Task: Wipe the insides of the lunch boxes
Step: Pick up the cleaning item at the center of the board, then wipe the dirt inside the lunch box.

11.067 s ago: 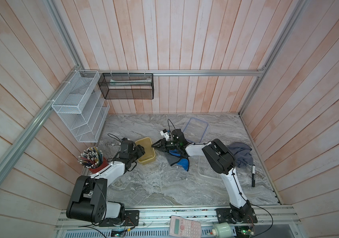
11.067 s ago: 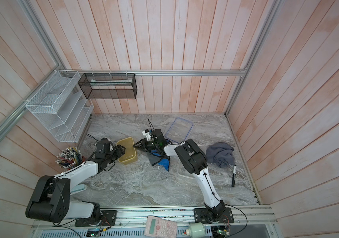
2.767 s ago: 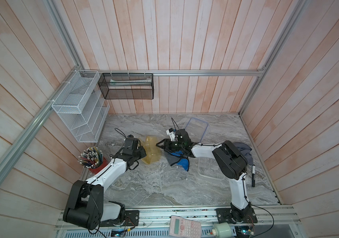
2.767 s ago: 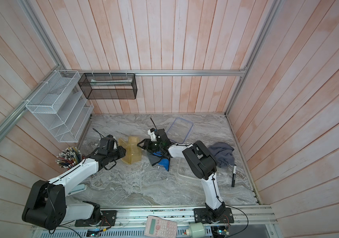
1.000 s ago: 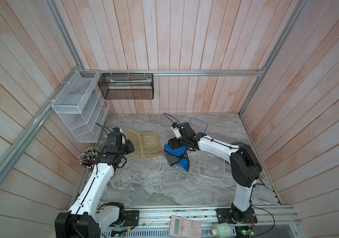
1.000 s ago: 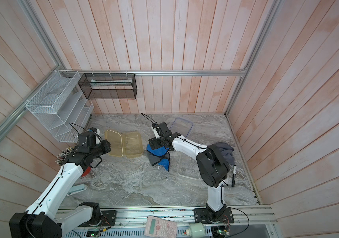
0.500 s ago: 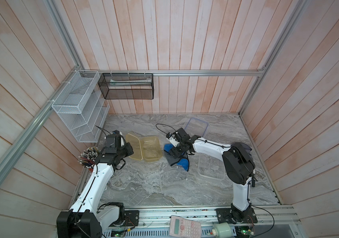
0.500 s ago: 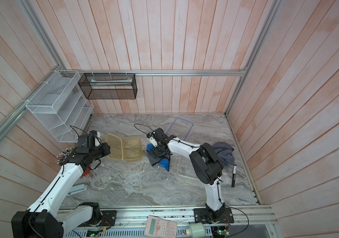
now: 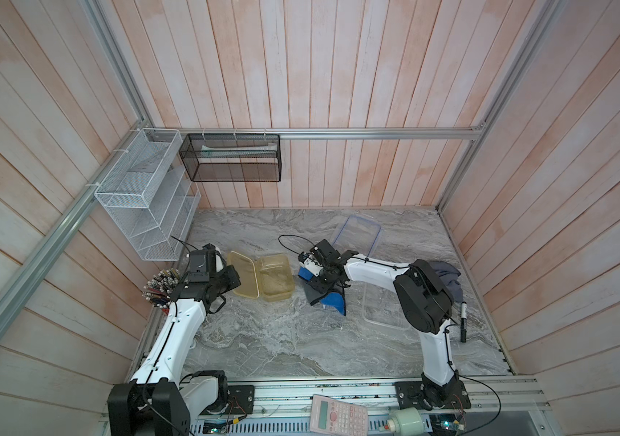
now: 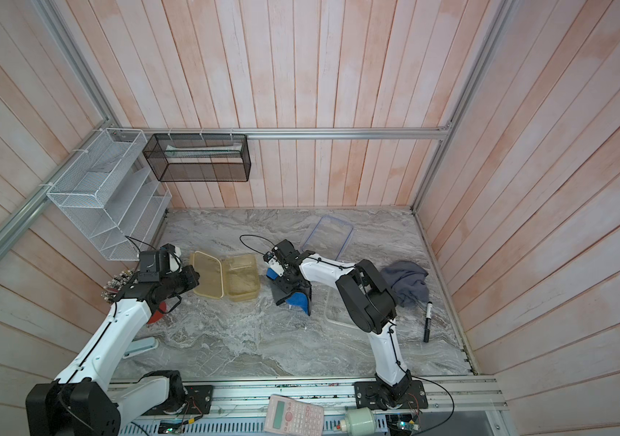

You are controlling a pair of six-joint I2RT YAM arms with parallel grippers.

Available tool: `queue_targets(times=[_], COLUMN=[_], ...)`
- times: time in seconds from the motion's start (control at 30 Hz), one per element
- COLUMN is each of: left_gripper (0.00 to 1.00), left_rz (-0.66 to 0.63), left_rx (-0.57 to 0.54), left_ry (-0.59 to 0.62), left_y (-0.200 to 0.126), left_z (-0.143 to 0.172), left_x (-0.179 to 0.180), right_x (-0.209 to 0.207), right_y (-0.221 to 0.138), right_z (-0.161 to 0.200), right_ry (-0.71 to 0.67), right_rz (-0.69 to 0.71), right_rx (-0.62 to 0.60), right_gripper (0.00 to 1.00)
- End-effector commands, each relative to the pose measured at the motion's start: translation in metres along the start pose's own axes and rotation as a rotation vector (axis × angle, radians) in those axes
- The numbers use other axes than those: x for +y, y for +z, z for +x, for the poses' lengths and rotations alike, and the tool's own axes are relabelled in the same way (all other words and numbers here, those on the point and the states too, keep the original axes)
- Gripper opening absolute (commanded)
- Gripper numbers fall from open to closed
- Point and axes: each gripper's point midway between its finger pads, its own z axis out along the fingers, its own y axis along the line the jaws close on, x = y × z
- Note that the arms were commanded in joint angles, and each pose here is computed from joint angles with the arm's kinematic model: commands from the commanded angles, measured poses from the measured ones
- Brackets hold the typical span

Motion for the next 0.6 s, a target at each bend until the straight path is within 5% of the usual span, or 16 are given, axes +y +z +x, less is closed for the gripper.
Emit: queue_targets(times=[0.0, 0.2, 0.57], left_gripper=[0.04, 0.04, 0.04], left_rz=[0.033, 0.033, 0.058], left_rx=[-0.005, -0.004, -0.001], left_ry=[0.02, 0.042, 0.102], left_y=[0.002, 0.003, 0.002], left_z=[-0.002, 0.0, 0.0], left_x=[-0.004, -0.002, -0.006], right_x=[0.011, 0.011, -0.01], right_y=[0.015, -0.029, -0.169], right_z=[0.033, -0.008, -0.075], right_ry=[0.015, 0.1, 0.189], right_rz=[-0.035, -0.143, -0.239], right_rx=[0.094, -0.143, -0.589], right_gripper=[0.33, 0.01, 0.0])
